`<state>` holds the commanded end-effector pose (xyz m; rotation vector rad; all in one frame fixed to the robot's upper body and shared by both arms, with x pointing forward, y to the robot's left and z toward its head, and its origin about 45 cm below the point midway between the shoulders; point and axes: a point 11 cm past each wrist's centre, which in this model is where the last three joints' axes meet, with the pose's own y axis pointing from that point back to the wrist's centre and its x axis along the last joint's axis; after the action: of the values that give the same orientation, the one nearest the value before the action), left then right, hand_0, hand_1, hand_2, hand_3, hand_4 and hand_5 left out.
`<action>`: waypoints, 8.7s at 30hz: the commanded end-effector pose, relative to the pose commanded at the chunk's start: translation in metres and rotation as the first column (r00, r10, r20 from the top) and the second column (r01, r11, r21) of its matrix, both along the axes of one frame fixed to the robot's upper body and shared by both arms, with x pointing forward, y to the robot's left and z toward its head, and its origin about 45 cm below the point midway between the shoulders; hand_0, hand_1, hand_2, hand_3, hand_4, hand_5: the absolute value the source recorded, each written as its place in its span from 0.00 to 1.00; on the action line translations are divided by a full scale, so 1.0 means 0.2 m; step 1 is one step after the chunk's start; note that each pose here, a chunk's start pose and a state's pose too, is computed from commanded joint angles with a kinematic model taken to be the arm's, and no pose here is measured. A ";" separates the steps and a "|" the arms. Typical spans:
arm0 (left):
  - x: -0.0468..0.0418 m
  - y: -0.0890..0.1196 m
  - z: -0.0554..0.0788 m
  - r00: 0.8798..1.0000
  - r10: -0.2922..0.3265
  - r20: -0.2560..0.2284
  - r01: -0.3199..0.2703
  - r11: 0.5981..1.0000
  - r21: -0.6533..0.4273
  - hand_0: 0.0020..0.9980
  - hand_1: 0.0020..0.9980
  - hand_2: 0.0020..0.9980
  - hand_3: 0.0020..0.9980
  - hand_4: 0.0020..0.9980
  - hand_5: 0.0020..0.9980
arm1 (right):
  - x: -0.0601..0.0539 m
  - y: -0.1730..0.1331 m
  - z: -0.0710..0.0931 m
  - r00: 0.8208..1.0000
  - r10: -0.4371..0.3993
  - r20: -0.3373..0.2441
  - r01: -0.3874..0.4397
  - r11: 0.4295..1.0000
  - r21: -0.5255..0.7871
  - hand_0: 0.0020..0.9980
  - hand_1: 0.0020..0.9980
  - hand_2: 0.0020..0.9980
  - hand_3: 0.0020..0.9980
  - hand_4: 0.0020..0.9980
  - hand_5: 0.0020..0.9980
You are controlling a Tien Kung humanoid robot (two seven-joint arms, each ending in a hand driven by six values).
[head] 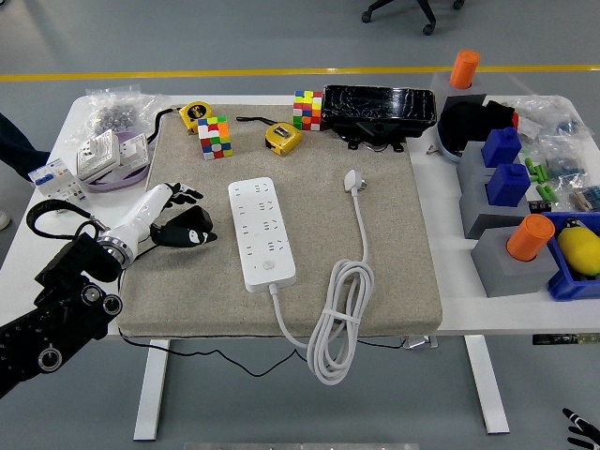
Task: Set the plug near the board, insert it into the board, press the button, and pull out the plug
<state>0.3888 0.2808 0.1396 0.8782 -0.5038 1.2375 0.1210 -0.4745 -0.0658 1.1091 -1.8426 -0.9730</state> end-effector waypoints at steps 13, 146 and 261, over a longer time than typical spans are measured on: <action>0.020 0.01 0.00 1.000 0.030 -0.005 -0.030 0.999 0.013 0.60 0.52 0.57 0.58 0.87 0.04 | 0.01 0.00 0.01 1.000 -0.003 0.009 0.003 1.000 -0.002 0.66 0.67 0.67 0.56 0.91 0.51; -0.010 -0.16 0.17 0.958 -0.203 0.201 0.222 0.972 -0.074 0.59 0.68 0.72 0.73 0.98 0.44 | 0.03 -0.01 0.01 1.000 0.010 0.012 -0.010 1.000 -0.008 0.66 0.66 0.66 0.56 0.91 0.51; -0.253 -0.43 0.18 0.866 -0.412 -0.283 0.439 0.897 0.039 0.13 0.05 0.15 0.85 0.56 0.00 | 0.02 -0.03 0.03 1.000 0.022 0.007 -0.022 1.000 -0.016 0.66 0.66 0.66 0.56 0.91 0.51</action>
<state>0.3381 0.1949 0.1762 0.9430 -0.5117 0.6783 0.1241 -0.4805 -0.0606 1.1220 -1.8368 -0.9413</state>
